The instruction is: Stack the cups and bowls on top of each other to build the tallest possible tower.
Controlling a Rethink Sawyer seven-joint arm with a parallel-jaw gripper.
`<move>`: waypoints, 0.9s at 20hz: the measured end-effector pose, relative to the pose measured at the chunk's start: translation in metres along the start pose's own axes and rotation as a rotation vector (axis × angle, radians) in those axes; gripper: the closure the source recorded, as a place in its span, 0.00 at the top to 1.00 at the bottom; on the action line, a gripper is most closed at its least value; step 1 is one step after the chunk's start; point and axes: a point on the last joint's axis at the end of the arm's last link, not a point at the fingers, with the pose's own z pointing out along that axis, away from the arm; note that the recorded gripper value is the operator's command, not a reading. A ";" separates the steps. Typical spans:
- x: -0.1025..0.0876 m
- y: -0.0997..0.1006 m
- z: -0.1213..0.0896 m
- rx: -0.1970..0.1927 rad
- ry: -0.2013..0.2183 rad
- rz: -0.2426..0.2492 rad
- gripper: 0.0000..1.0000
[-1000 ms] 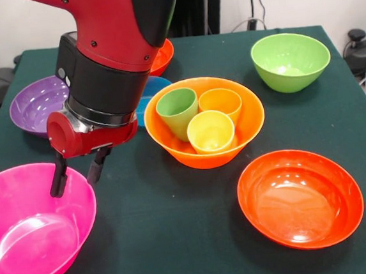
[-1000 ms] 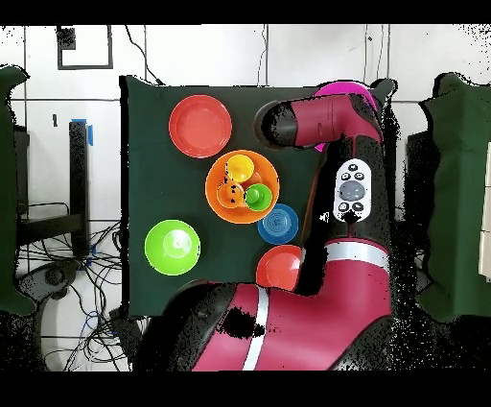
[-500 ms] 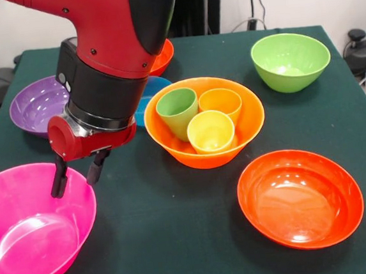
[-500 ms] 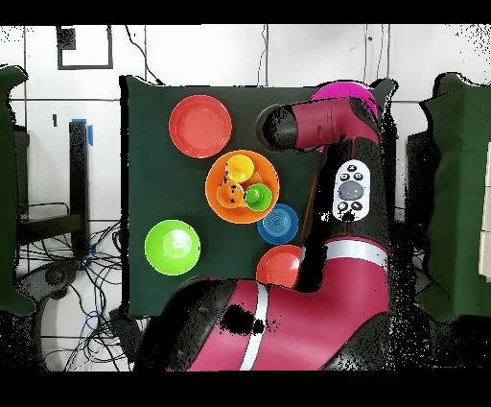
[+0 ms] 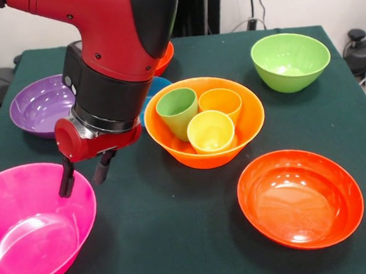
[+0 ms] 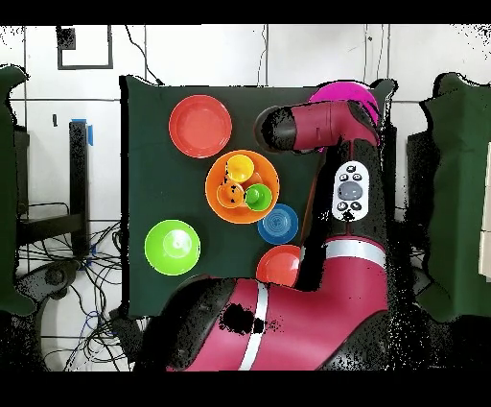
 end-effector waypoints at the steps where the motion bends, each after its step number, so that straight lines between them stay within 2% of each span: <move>1: 0.000 0.001 0.000 -0.006 -0.002 0.005 1.00; 9: -0.002 0.006 0.000 -0.027 -0.006 0.018 1.00; 18: -0.004 0.007 0.000 -0.024 -0.013 0.018 1.00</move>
